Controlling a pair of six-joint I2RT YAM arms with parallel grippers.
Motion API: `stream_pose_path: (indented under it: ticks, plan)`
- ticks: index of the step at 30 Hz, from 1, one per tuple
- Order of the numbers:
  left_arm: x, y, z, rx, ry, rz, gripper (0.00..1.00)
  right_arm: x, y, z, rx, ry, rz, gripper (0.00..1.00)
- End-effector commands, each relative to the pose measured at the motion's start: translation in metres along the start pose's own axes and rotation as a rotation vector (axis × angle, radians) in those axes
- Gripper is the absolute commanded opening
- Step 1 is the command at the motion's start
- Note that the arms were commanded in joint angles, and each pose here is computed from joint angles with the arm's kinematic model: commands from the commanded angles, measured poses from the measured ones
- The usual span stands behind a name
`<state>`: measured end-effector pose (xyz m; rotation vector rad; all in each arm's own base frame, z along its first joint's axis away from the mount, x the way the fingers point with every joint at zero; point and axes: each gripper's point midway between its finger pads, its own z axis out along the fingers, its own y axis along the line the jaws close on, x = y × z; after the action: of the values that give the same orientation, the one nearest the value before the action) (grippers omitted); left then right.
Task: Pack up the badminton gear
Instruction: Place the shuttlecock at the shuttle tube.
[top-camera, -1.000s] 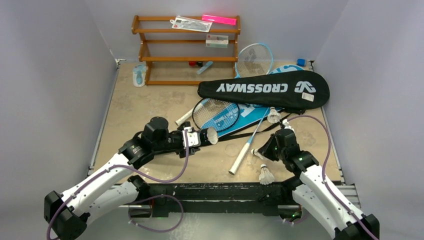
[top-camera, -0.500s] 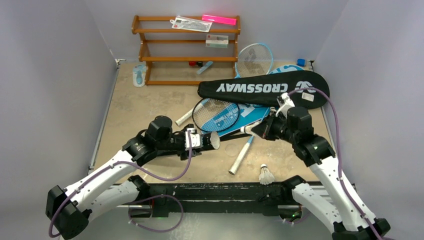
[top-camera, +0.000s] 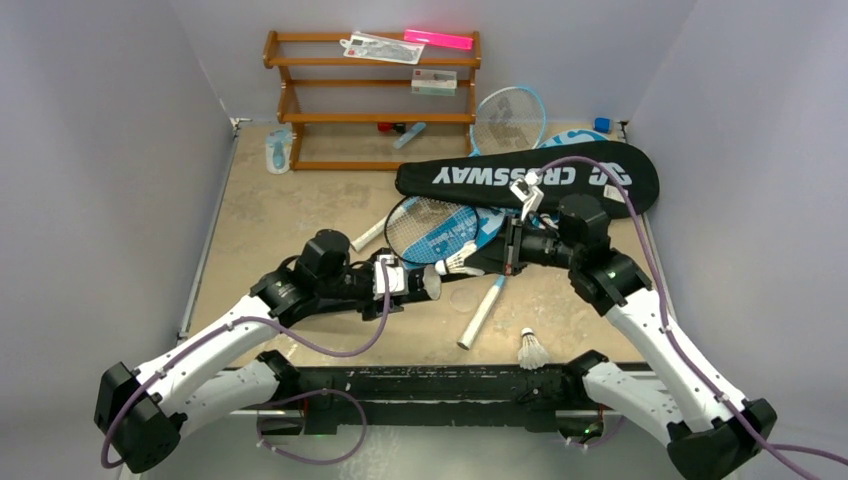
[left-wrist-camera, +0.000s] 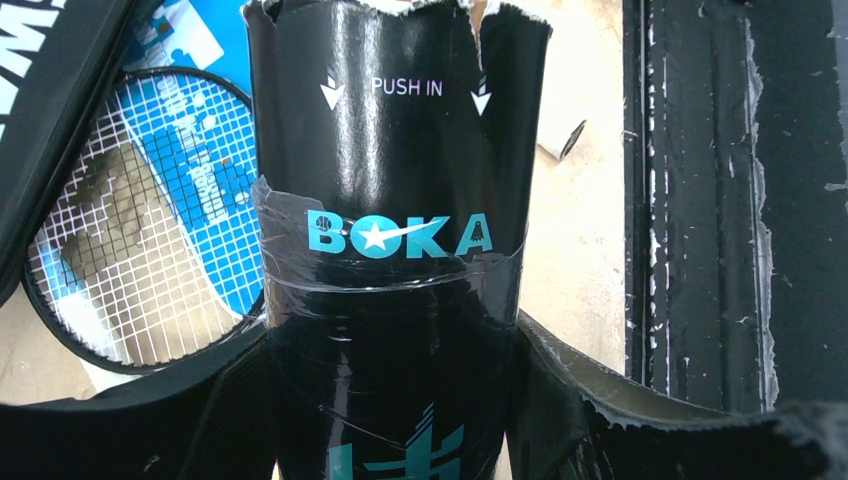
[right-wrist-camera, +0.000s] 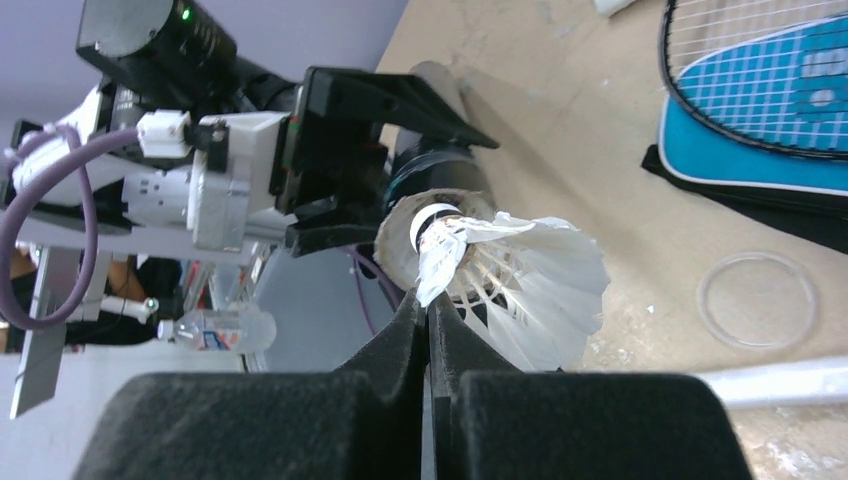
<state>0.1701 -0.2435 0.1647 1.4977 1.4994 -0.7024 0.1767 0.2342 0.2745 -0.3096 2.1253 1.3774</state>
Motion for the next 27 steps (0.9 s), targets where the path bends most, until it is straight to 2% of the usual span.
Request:
stream_pose_path:
  ticks: [1, 10, 16, 22, 27]
  plan:
    - [-0.017, 0.013, -0.001, -0.035, -0.021, 0.002, 0.5, 0.007, 0.021, 0.009, -0.079, 0.046, -0.042, 0.0]
    - [-0.018, 0.014, -0.002, -0.041, -0.024, -0.001, 0.5, 0.024, 0.014, 0.025, -0.008, 0.085, -0.049, 0.0]
    - [-0.021, 0.012, -0.002, -0.031, -0.035, 0.0, 0.5, 0.026, 0.015, 0.035, -0.049, 0.086, -0.032, 0.0]
    - [-0.023, 0.012, -0.003, -0.028, -0.041, 0.003, 0.5, 0.021, 0.001, 0.049, 0.042, 0.064, -0.033, 0.0]
    - [-0.023, 0.013, -0.003, -0.035, -0.042, -0.006, 0.5, 0.027, 0.01, 0.06, -0.003, 0.087, -0.038, 0.0]
